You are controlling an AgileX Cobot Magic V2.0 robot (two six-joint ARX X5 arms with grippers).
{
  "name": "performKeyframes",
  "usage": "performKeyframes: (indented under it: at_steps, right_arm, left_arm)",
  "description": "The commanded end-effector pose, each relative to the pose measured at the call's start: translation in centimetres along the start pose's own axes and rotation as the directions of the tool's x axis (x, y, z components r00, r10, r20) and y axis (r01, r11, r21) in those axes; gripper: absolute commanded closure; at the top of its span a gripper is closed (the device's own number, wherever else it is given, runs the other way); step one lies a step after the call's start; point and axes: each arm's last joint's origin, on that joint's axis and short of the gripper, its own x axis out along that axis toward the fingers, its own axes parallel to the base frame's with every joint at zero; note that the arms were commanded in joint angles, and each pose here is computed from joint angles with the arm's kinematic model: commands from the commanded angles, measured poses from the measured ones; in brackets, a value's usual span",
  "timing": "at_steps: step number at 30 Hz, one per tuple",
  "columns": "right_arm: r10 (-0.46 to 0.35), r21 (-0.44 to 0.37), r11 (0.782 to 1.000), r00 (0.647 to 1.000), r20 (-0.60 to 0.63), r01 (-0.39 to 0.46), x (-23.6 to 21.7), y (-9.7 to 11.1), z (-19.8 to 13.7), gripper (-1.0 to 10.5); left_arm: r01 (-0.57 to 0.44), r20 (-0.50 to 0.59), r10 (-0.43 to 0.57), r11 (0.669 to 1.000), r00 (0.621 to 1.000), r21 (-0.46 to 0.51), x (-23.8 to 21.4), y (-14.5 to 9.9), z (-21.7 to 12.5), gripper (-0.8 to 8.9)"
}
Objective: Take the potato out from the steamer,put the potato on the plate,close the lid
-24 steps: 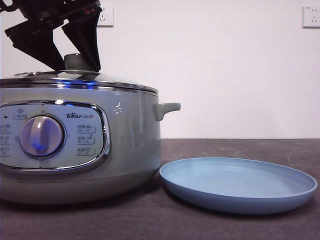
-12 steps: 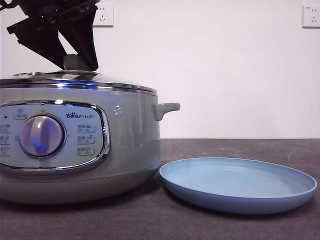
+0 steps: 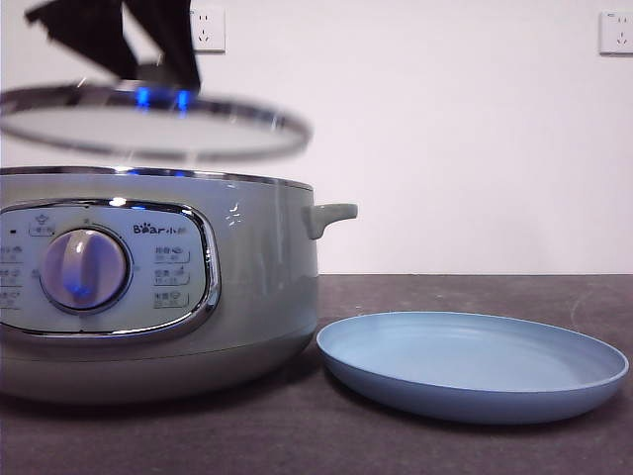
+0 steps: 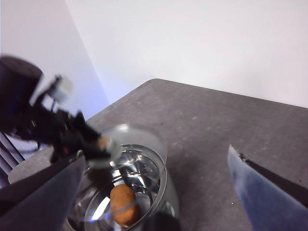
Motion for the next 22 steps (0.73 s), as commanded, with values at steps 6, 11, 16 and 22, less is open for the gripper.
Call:
performKeyframes:
  at_steps: [6,11,16,22]
  right_arm:
    - [0.007,-0.005,1.000,1.000,0.007,-0.007,0.0,0.2,0.2,4.5]
    - [0.042,-0.013,0.999,0.999,0.004,-0.042,0.4,0.8,0.2,4.5]
    - [0.078,-0.020,0.997,0.997,-0.010,-0.078,1.4,1.4,0.1,4.5]
    - [0.130,-0.033,0.991,0.991,-0.045,-0.131,4.2,2.7,-0.1,4.5]
  left_arm:
    - [0.096,0.263,-0.103,0.995,0.959,0.041,-7.1,-0.7,4.2,8.22]
    - [0.111,0.377,-0.129,0.991,0.917,0.070,-11.4,-0.9,4.1,8.22]
    - [0.094,0.472,-0.132,0.990,0.872,0.105,-15.9,-0.9,2.7,8.22]
    - [-0.045,0.582,-0.011,0.996,0.813,0.082,-20.8,-0.5,0.4,8.22]
